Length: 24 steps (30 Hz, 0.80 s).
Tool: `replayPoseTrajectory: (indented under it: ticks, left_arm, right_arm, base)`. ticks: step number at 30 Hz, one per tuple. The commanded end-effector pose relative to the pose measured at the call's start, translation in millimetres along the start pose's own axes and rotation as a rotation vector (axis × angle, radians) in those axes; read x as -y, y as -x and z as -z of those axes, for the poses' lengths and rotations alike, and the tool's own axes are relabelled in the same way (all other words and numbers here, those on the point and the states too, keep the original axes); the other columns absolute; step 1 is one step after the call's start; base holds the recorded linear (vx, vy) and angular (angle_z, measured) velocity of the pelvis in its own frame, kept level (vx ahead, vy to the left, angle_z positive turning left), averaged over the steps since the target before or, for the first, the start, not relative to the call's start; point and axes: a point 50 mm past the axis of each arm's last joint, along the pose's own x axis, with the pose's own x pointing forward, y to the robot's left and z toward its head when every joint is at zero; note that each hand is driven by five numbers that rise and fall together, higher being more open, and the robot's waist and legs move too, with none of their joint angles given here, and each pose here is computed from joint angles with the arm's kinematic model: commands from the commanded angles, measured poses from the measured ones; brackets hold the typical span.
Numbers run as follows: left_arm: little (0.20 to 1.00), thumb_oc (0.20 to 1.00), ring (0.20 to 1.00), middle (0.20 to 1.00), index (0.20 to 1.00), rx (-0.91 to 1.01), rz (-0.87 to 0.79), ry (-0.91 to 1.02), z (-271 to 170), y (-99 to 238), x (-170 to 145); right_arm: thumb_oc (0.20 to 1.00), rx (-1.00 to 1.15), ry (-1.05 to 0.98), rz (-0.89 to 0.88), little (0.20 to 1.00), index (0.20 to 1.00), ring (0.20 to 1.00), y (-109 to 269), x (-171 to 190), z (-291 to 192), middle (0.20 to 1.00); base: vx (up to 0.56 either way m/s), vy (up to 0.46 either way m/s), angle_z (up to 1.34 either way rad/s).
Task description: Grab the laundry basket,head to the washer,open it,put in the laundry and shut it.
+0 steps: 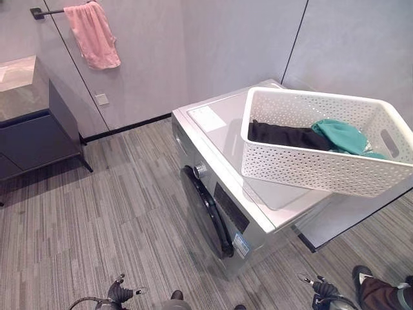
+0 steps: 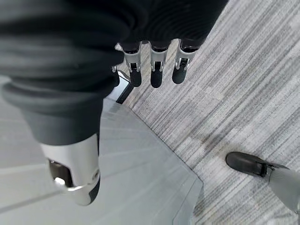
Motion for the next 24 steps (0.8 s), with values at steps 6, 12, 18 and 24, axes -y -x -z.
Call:
replayPoseTrajectory:
  ticks: [6, 12, 18, 24]
  left_arm:
    - [1.0, 1.0, 1.0, 1.0, 1.0, -0.096, 0.128, 0.214, 3.7, 4.7, 53.5]
    - [1.0, 1.0, 1.0, 1.0, 1.0, -0.14, 0.133, 0.208, 14.1, 7.5, 55.5]
    - [1.0, 1.0, 1.0, 1.0, 1.0, -0.168, 0.123, 0.202, 21.9, 9.4, 54.5]
    - [1.0, 1.0, 1.0, 1.0, 1.0, -0.163, 0.12, 0.19, 20.8, 8.7, 53.1]
  right_arm:
    - [1.0, 0.034, 0.302, -0.2, 1.0, 1.0, 1.0, 3.2, -56.7, 9.1, 1.0]
    - [1.0, 0.0, 0.289, -0.192, 1.0, 1.0, 1.0, 3.8, -54.7, 17.8, 1.0]
    - [1.0, -0.045, 0.313, -0.154, 1.0, 1.0, 1.0, 4.5, -47.2, 29.0, 1.0]
    - [1.0, -0.087, 0.314, -0.129, 1.0, 1.0, 1.0, 6.2, -42.5, 39.8, 1.0]
  base:
    - [0.0, 0.001, -0.05]
    - [0.01, -0.01, -0.15]
    - [0.02, -0.012, -0.06]
    - [0.01, -0.038, 0.0]
